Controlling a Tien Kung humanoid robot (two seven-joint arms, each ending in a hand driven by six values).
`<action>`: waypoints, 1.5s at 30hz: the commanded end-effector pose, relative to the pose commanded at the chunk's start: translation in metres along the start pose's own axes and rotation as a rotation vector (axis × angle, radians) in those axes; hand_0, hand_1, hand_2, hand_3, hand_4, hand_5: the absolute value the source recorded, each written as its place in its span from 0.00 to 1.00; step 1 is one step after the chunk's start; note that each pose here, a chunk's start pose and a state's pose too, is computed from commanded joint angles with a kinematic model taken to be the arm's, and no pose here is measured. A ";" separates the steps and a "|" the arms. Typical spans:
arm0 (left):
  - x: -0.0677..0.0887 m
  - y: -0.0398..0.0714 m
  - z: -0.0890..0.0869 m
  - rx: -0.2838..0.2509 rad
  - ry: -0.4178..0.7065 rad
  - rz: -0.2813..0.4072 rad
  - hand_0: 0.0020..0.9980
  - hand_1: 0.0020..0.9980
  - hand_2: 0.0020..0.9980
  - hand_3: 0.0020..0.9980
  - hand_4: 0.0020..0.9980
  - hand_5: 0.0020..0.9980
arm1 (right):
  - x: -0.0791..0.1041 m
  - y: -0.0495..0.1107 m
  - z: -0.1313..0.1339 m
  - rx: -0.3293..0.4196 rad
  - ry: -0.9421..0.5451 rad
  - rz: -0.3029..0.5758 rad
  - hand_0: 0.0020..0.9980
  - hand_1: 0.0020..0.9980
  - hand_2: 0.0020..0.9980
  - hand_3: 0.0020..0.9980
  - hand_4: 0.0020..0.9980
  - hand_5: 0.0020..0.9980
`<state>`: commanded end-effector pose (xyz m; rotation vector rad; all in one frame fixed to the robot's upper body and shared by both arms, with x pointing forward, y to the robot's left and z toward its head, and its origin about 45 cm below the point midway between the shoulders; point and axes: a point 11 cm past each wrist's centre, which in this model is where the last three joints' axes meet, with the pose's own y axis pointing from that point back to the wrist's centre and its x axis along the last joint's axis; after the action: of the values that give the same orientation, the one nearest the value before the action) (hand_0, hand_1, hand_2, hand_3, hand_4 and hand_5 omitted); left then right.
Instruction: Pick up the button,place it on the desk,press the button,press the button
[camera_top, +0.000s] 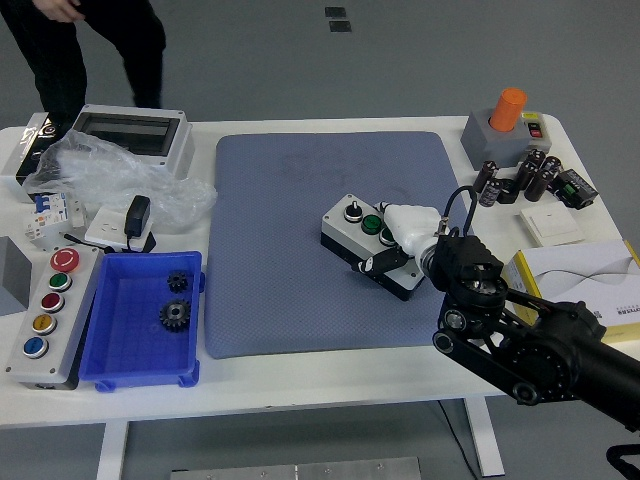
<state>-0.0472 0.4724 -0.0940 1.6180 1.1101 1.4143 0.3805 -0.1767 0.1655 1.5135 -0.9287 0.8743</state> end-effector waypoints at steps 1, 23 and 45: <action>0.000 0.000 0.000 0.000 0.000 0.000 0.68 0.70 0.63 0.63 0.63 0.32 | 0.000 0.000 0.000 0.000 0.001 0.001 0.49 0.59 0.50 0.66 0.91 0.32; 0.001 0.000 0.003 -0.019 0.002 0.018 0.68 0.70 0.63 0.63 0.63 0.32 | 0.016 0.006 -0.009 0.044 0.081 0.106 0.26 0.47 0.41 0.37 0.59 0.12; 0.000 -0.001 -0.002 -0.005 0.000 0.018 0.68 0.70 0.63 0.64 0.64 0.35 | 0.052 0.034 -0.018 0.333 0.176 0.238 0.29 0.52 0.46 0.34 0.53 0.07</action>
<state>-0.0491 0.4728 -0.0942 1.6287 1.0939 1.4273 0.3706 -0.1671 0.2287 1.5930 -0.8741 1.3666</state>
